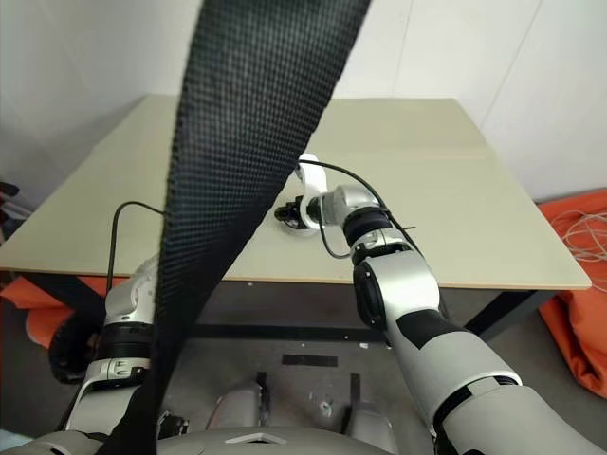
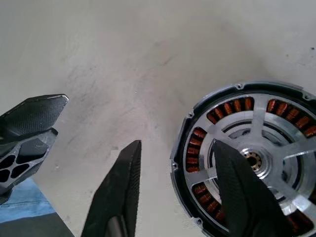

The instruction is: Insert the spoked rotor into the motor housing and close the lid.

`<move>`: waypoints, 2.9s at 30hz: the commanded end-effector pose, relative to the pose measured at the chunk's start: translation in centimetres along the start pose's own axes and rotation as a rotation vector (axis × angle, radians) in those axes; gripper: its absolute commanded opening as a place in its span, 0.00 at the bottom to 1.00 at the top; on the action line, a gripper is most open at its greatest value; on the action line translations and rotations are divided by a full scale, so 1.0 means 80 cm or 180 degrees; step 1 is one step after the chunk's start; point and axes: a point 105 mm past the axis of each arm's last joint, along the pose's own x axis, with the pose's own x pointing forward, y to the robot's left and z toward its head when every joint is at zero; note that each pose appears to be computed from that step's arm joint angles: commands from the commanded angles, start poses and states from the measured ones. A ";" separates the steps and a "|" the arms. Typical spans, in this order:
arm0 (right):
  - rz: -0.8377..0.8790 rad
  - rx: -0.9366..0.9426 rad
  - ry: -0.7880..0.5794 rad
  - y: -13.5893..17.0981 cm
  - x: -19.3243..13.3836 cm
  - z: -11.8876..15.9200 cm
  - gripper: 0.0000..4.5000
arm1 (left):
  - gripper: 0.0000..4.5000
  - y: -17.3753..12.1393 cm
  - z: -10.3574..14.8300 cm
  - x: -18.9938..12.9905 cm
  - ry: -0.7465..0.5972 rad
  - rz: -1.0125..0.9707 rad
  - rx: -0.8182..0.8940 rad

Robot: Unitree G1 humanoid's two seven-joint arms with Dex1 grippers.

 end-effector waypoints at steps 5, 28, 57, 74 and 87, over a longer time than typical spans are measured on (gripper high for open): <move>0.0147 -0.0115 0.0008 0.012 -0.020 0.026 0.57 | 0.66 -0.010 0.020 0.002 -0.0139 -0.0081 0.0090; 0.0827 -0.3413 -0.0451 0.040 -0.121 -0.015 0.57 | 0.66 -0.008 0.023 0.011 -0.0103 -0.0117 0.0102; 0.0512 -0.3126 0.0046 -0.035 -0.046 -0.026 0.57 | 0.66 -0.003 0.028 0.005 -0.0164 -0.0050 0.0119; 0.0522 -0.3221 -0.0074 -0.029 -0.055 -0.010 0.01 | 0.66 -0.004 0.027 0.007 -0.0168 -0.0043 0.0107; 0.0658 -0.3382 -0.0175 -0.009 -0.073 0.009 0.01 | 0.66 -0.005 0.022 0.009 -0.0176 -0.0041 0.0069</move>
